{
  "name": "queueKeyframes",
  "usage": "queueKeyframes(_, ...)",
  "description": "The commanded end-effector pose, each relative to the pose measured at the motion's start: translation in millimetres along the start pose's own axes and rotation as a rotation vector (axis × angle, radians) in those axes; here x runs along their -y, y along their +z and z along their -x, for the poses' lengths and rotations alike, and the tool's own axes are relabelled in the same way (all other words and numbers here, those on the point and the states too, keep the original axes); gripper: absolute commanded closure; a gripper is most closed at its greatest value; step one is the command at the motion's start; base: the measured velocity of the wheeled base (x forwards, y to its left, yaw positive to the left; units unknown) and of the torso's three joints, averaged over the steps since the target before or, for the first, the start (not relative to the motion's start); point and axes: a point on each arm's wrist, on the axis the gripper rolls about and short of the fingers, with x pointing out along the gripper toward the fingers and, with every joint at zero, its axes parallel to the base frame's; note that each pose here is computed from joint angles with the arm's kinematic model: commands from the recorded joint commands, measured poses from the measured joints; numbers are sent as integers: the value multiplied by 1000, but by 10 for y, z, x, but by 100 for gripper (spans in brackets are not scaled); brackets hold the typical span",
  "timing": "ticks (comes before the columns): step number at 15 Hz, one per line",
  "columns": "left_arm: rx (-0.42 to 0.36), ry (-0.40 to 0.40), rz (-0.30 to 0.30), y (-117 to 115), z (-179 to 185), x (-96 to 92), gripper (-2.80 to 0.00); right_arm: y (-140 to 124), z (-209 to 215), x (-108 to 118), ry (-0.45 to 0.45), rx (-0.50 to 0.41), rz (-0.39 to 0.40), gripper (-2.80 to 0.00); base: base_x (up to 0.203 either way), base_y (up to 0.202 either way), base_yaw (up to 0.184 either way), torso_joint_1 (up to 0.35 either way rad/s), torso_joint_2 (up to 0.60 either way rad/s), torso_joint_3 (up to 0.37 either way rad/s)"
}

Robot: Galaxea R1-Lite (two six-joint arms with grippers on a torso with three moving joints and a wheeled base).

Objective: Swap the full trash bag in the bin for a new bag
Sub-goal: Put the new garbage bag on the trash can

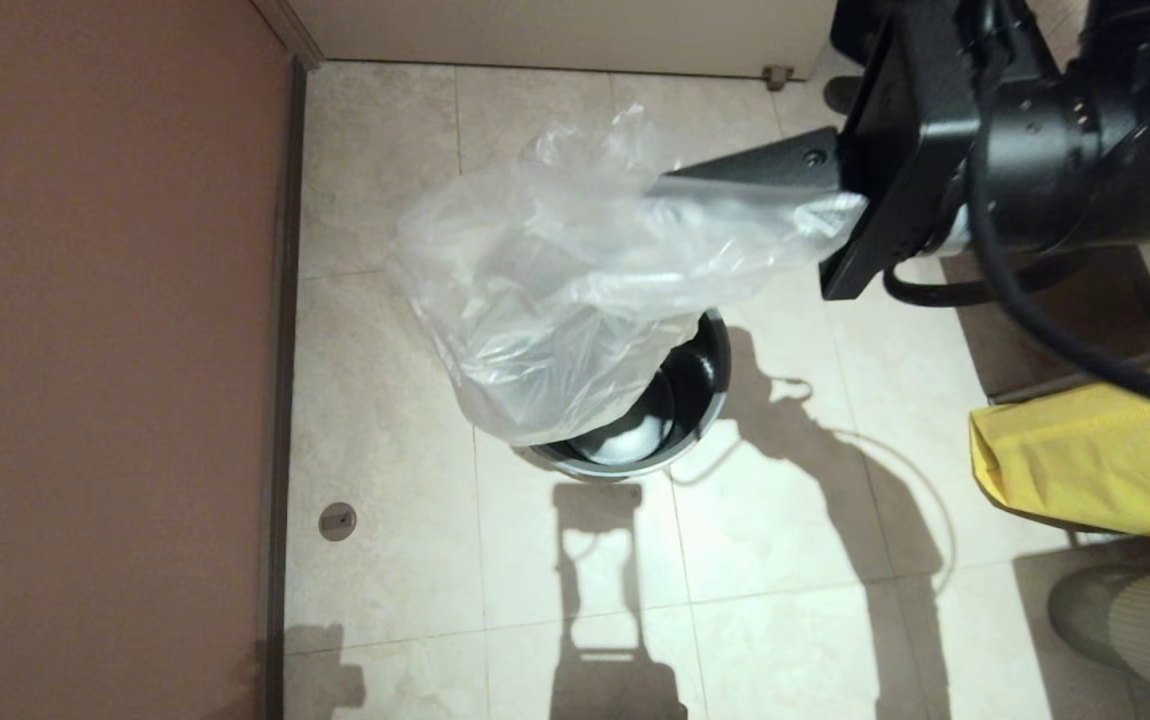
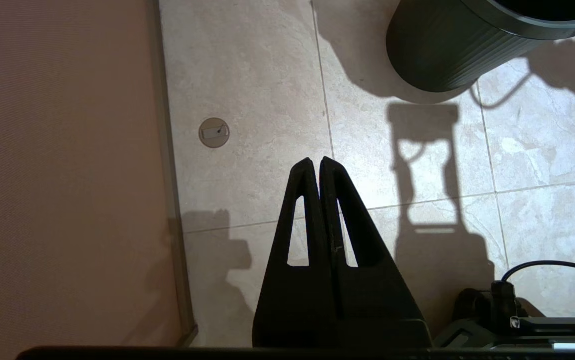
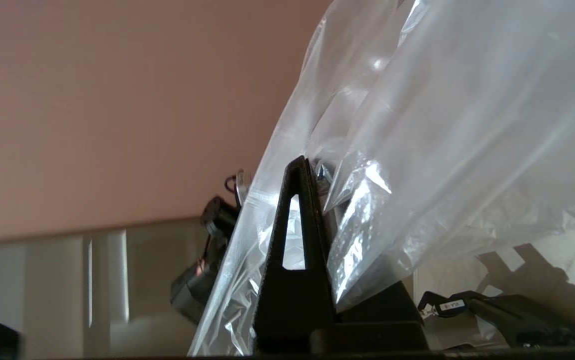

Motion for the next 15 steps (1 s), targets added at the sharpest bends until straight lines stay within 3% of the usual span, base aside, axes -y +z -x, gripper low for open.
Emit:
queueKeyframes(1,-1,0,0,2,0,0,0,-71,-281,520,62,-76,-11,0,0,0,0,0,0,0)
queueKeyframes(5,-1,0,0,2,0,0,0,-46,-579,1216,127,-59,112,0,0,0,0,0,0,0)
queueKeyframes(8,-1,0,0,2,-1,0,0,-39,-644,1655,100,-53,106,0,0,0,0,0,0,0)
queueKeyframes(15,-1,0,0,2,0,0,0,237,-562,1931,67,26,219,0,0,0,0,0,0,0)
